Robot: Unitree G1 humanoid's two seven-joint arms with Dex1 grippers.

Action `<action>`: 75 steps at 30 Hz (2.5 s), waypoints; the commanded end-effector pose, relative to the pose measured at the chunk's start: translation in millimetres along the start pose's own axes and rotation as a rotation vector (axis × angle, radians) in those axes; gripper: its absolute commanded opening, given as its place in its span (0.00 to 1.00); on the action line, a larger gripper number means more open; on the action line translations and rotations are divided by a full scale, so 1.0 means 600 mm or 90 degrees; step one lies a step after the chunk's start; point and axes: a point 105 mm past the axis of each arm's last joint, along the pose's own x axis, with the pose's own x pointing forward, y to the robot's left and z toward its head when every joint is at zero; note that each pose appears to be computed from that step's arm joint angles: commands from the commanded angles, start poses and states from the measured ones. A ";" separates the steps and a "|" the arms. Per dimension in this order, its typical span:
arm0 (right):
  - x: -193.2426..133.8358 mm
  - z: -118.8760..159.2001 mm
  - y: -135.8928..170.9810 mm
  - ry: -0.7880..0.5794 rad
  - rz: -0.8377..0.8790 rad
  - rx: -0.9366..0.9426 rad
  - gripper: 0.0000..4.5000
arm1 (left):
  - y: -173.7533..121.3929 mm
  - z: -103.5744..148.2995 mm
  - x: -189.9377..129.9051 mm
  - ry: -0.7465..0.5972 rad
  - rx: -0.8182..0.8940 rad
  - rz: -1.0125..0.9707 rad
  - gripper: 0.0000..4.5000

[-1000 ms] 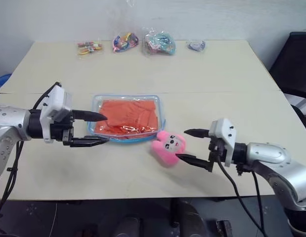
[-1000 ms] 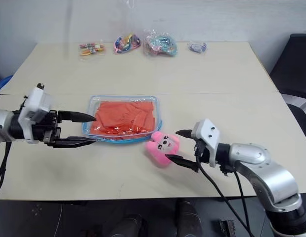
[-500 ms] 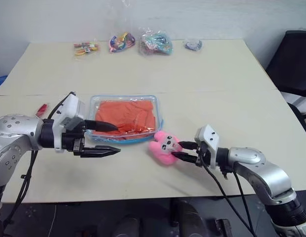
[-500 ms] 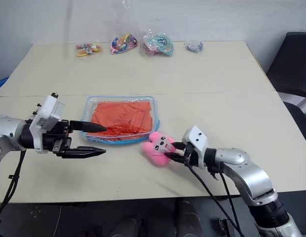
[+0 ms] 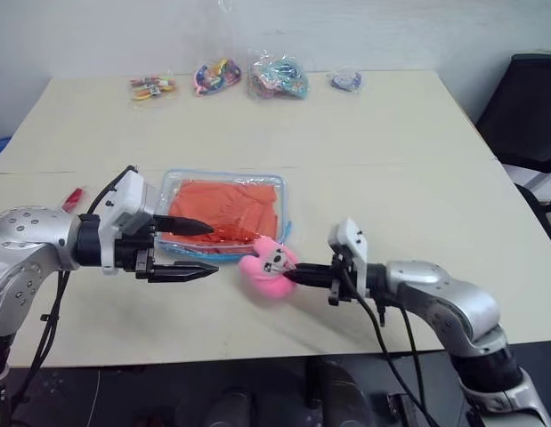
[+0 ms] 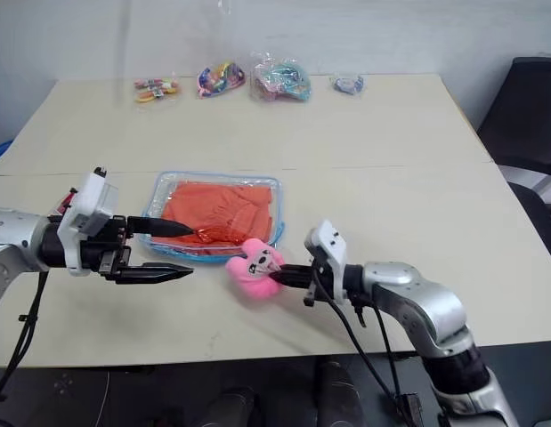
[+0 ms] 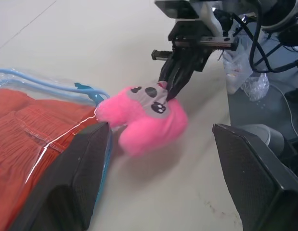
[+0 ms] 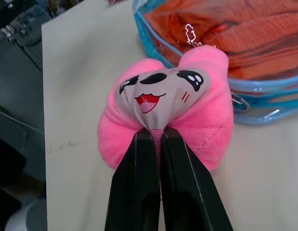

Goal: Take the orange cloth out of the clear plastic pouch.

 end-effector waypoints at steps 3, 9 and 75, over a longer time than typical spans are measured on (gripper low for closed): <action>0.025 -0.018 0.007 0.034 0.038 0.024 0.00 | -0.004 -0.008 0.010 0.023 0.036 -0.013 0.81; 0.020 -0.018 0.013 0.051 0.044 0.003 0.36 | -0.001 -0.045 0.039 0.058 0.036 -0.011 0.81; -0.126 0.092 0.064 0.086 -0.011 -0.421 0.66 | 0.009 -0.075 0.230 0.037 0.080 -0.063 0.68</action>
